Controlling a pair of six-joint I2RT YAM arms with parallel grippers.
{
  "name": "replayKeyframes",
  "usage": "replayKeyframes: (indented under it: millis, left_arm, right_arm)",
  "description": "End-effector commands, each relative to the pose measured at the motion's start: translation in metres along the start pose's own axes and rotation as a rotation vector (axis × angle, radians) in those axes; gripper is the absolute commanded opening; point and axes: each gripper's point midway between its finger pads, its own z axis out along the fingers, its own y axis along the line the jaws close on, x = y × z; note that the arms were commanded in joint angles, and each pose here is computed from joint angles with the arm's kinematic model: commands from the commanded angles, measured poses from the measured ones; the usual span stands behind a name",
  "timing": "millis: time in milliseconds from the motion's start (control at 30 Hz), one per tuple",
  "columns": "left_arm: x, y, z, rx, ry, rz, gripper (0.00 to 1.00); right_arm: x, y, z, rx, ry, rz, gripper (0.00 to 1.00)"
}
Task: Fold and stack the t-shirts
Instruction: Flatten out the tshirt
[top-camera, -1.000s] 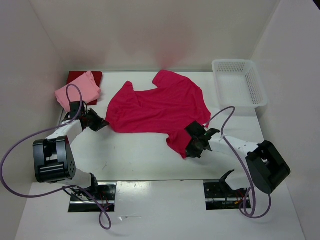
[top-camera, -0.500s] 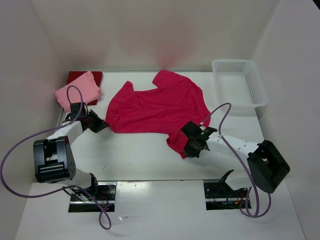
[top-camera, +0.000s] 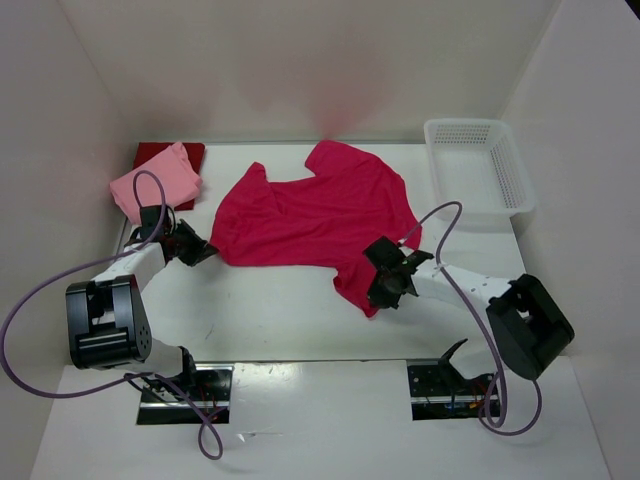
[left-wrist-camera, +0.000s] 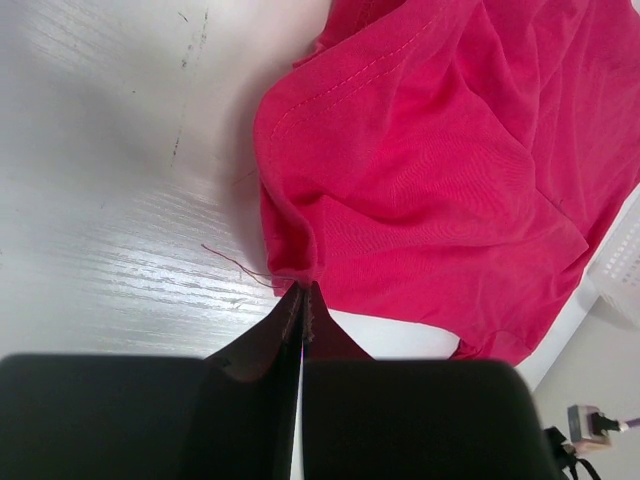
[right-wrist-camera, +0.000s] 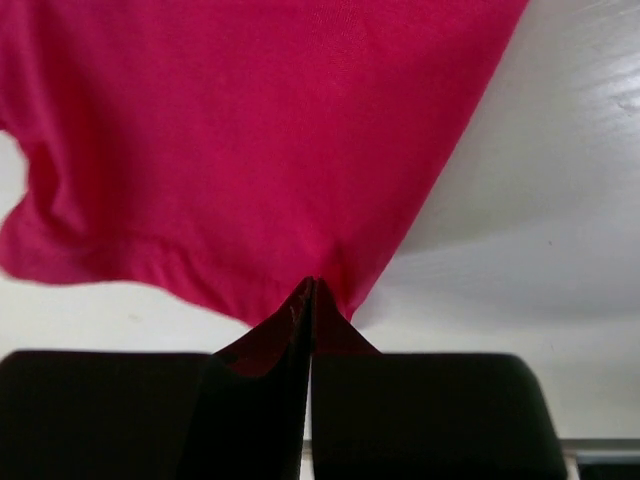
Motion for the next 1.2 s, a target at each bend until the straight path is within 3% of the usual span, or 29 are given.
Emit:
replayKeyframes:
  millis: [0, 100, 167, 367, 433, 667, 1167]
  left_arm:
    - [-0.002, -0.003, -0.004, 0.013, -0.019, 0.033, 0.00]
    - [-0.004, -0.004, -0.003, 0.013, -0.019, 0.033, 0.00]
    - [-0.006, -0.006, -0.003, 0.019, -0.027, 0.028, 0.00]
    - [-0.007, -0.005, -0.003, 0.012, -0.033, 0.028, 0.00]
    - [-0.006, -0.007, -0.001, 0.023, -0.024, 0.019, 0.00]
    - [-0.001, -0.008, 0.003, 0.041, 0.009, 0.014, 0.00]
    - [0.003, -0.005, 0.010, 0.032, 0.028, 0.023, 0.00]
  right_arm:
    - [0.003, 0.015, 0.010, -0.047, -0.006, -0.044, 0.02]
    - [0.037, 0.007, 0.015, -0.048, 0.080, -0.076, 0.03]
    - [0.039, 0.004, 0.015, -0.032, 0.087, -0.066, 0.09]
    - [-0.013, 0.018, -0.034, -0.139, -0.057, 0.018, 0.44]
    - [-0.018, 0.011, -0.048, -0.185, -0.067, 0.087, 0.49]
    - [0.027, -0.033, -0.028, -0.154, 0.052, 0.234, 0.48]
    - [0.018, 0.000, 0.009, -0.129, 0.074, 0.192, 0.47]
